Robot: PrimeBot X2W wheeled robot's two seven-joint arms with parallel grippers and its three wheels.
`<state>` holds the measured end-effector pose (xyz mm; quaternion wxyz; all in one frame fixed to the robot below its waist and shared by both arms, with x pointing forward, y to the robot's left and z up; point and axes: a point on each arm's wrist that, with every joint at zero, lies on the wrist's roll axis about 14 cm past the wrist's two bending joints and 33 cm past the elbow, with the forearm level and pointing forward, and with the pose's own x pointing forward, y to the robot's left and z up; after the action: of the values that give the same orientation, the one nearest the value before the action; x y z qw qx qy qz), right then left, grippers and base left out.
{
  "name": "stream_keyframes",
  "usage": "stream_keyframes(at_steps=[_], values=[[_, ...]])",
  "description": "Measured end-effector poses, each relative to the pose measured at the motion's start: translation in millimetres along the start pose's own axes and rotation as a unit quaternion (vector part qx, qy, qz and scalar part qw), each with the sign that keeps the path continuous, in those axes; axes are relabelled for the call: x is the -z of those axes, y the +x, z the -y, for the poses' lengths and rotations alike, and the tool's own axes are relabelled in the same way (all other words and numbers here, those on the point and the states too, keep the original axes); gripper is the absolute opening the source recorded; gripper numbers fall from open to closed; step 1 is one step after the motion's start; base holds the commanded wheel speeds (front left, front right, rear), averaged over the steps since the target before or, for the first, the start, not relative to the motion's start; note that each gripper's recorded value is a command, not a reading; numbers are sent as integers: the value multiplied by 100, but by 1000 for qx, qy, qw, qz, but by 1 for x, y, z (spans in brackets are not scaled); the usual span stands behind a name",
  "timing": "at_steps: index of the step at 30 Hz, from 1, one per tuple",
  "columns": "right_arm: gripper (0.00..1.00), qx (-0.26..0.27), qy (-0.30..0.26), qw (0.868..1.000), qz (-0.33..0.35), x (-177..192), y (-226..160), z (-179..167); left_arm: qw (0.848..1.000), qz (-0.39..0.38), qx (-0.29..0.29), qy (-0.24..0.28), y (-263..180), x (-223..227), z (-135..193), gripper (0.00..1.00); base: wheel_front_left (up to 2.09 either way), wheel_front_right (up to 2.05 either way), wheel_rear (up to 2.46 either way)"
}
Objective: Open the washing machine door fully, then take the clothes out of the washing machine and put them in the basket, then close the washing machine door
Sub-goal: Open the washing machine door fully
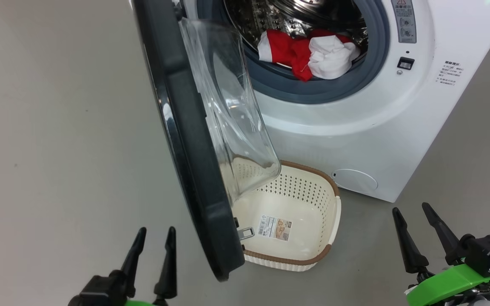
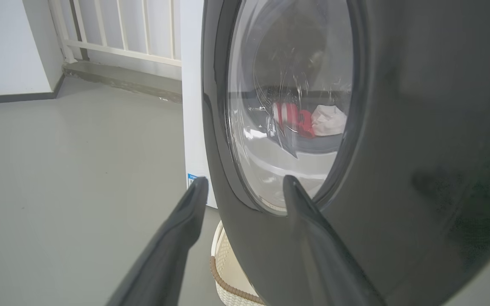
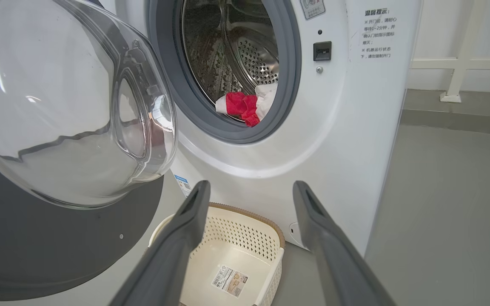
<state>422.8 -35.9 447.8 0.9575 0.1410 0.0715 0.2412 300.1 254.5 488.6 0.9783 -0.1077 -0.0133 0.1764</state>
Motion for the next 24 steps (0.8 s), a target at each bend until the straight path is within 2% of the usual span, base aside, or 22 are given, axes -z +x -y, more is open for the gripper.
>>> stream_keyframes(at_steps=[1, 2, 8, 14, 18, 19, 24], values=[[100, 0, -1, 1000, 1, -1, 0, 0, 1000, 1, 0, 2, 0, -1, 0, 20, 0, 0, 0], [100, 1, -1, 1000, 2, -1, 0, 0, 1000, 3, 0, 2, 0, -2, 0, 0, 0, 0, 0], [100, -1, -6, 1000, 4, -4, 0, -1, 998, 54, -11, -3, 4, -34, -5, 0, 0, 0, 0], [100, -2, -5, 1000, 2, -2, -3, -3, 987, 163, -3, -10, 7, -105, 3, 0, 0, 0, 0], [100, -4, -5, 1000, -1, 0, -5, -5, 972, 232, 31, -11, 0, -148, 30, 0, 0, 0, 0], [100, -4, -5, 1000, -1, 0, -6, -5, 967, 246, 65, -11, -5, -156, 54, 0, 0, 0, 0], [100, -3, -4, 1000, -3, 2, -6, -4, 960, 234, 155, -8, -15, -145, 112, 0, 0, 0, 0]])
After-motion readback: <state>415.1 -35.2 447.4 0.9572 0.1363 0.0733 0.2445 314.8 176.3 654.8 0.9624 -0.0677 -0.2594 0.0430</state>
